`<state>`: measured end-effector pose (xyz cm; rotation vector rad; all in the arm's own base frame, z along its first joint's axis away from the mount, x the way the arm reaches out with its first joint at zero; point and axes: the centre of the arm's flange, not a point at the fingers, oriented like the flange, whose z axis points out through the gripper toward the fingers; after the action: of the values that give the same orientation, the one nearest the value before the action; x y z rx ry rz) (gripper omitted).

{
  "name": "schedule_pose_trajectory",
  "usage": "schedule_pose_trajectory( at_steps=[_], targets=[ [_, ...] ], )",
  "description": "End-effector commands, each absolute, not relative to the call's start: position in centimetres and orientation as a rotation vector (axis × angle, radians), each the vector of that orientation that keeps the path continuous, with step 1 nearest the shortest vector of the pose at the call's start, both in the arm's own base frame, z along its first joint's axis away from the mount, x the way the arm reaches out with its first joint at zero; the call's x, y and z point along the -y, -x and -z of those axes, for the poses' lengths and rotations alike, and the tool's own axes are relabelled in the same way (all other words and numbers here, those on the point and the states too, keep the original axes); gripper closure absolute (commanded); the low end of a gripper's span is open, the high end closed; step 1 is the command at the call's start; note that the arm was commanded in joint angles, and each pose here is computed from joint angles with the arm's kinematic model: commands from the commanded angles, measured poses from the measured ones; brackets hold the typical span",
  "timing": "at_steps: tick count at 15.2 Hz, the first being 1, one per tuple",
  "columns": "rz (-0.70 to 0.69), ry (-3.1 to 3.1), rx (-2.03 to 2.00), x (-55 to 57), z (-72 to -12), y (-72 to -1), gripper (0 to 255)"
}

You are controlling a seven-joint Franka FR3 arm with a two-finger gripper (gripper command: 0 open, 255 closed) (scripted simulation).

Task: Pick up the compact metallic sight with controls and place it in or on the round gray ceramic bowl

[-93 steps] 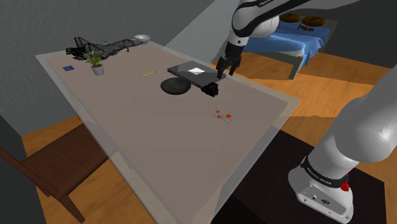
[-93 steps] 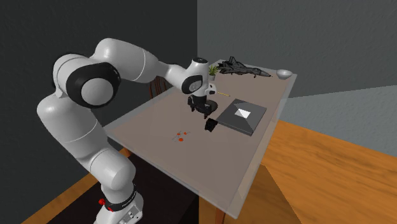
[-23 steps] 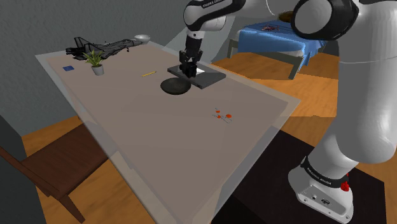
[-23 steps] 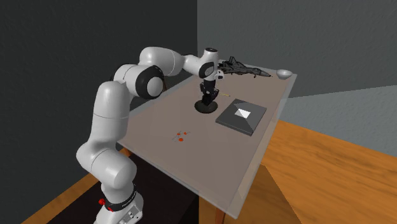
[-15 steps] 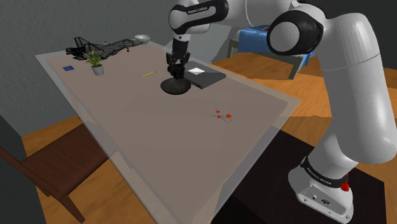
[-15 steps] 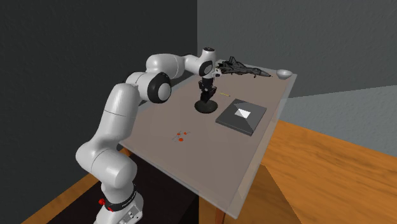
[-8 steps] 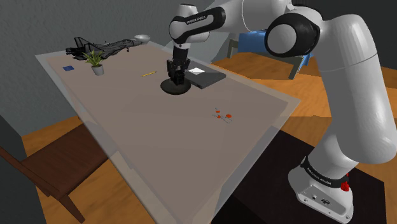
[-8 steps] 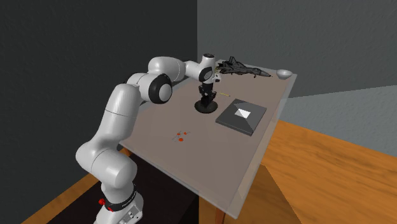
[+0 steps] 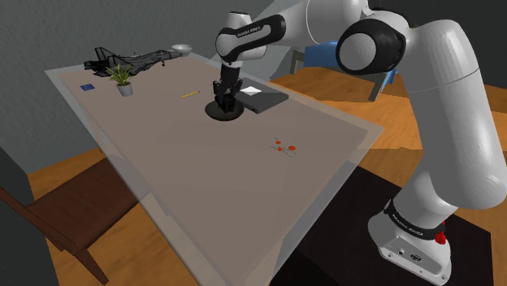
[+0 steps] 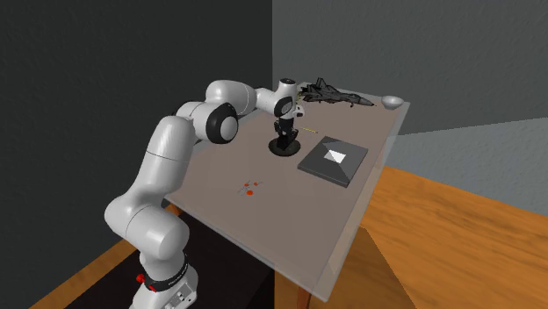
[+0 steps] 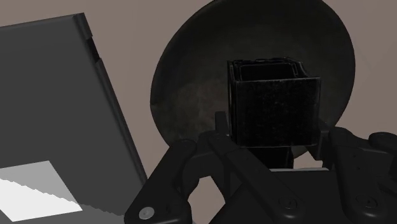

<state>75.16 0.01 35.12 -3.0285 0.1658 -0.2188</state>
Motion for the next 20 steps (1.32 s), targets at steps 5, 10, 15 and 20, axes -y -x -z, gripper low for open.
schedule_pose_trajectory(
  at_steps=[5, 10, 15, 20],
  targets=[
    [0.22, 3.028, -0.166, 0.0, -35.1, -75.2, 0],
    [0.22, 3.028, -0.166, 0.2, -37.7, -74.8, 0],
    [0.22, 3.028, -0.166, 0.4, -40.1, -74.4, 0],
    [0.22, 3.028, -0.166, 0.4, -40.1, -74.4, 0]
  ],
)
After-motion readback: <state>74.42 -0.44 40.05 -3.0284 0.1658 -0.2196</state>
